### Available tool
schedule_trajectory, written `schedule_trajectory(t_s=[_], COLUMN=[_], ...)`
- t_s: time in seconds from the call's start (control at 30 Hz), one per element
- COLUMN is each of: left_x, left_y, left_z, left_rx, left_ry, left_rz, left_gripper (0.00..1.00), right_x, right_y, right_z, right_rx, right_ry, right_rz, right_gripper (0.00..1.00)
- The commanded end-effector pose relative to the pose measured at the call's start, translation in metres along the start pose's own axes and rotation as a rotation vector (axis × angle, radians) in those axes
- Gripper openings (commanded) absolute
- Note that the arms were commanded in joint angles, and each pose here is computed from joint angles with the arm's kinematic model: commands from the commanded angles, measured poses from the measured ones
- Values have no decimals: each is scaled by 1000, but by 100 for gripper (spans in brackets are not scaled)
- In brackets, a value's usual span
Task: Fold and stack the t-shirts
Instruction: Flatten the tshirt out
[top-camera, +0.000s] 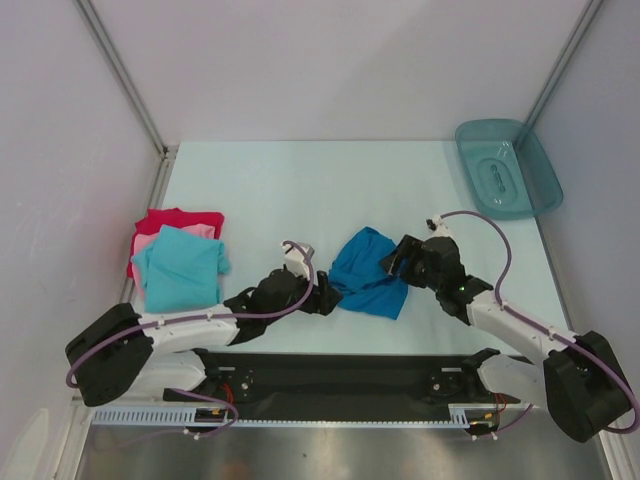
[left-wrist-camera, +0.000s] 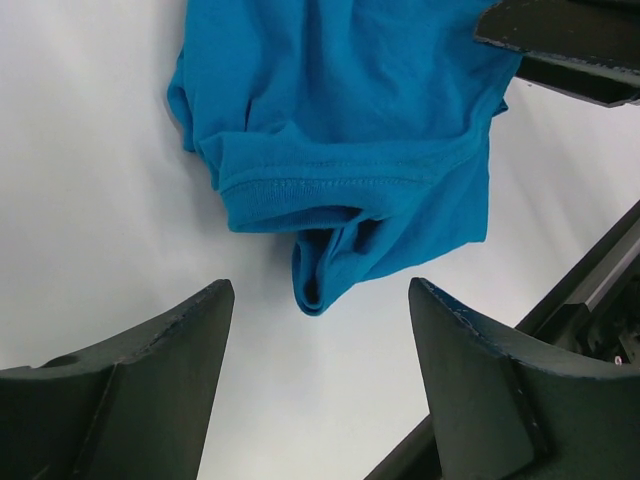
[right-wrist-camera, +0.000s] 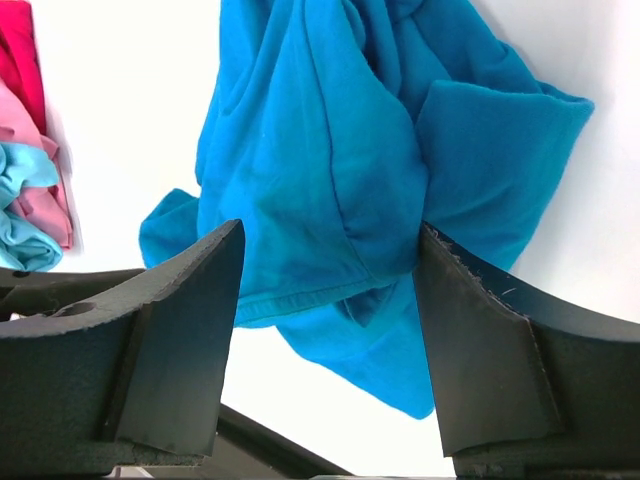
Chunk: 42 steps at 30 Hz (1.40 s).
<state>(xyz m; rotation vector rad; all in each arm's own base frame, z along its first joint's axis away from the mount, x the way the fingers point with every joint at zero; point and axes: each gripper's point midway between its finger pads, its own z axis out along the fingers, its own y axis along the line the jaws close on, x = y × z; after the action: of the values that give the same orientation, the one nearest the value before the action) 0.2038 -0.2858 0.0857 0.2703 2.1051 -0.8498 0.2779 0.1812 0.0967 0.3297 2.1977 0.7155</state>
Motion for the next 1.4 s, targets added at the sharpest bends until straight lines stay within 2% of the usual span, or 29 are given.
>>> schedule_trajectory(t_s=[0.0,0.77,0.8,0.93,1.3,1.37], left_x=[-7,-6,-6,-6,-10,-9], left_y=[-13,-22,-22,-24,-23,-23], left_z=[2,5,5,4,-2,-2], left_rx=[46,62,63,66,65,64], left_ry=[-26,-22,-21,-23,-35,-32], left_rz=[-6,3,4,5,9,10], left_gripper=[77,77,77,77,76,76], right_x=[-20,-15,-17,-19,-19,-23], right_y=[15,3,3,3,6,10], right_z=[-10,-24,-23,-17,-2,0], right_rx=[-25,18,21,24,18,14], right_ry=[-58,-46,-51,-55,-58,-65], right_rz=[-19,-47,-49,-57,-54,-59], right_gripper=[71,70,68,51,48,40])
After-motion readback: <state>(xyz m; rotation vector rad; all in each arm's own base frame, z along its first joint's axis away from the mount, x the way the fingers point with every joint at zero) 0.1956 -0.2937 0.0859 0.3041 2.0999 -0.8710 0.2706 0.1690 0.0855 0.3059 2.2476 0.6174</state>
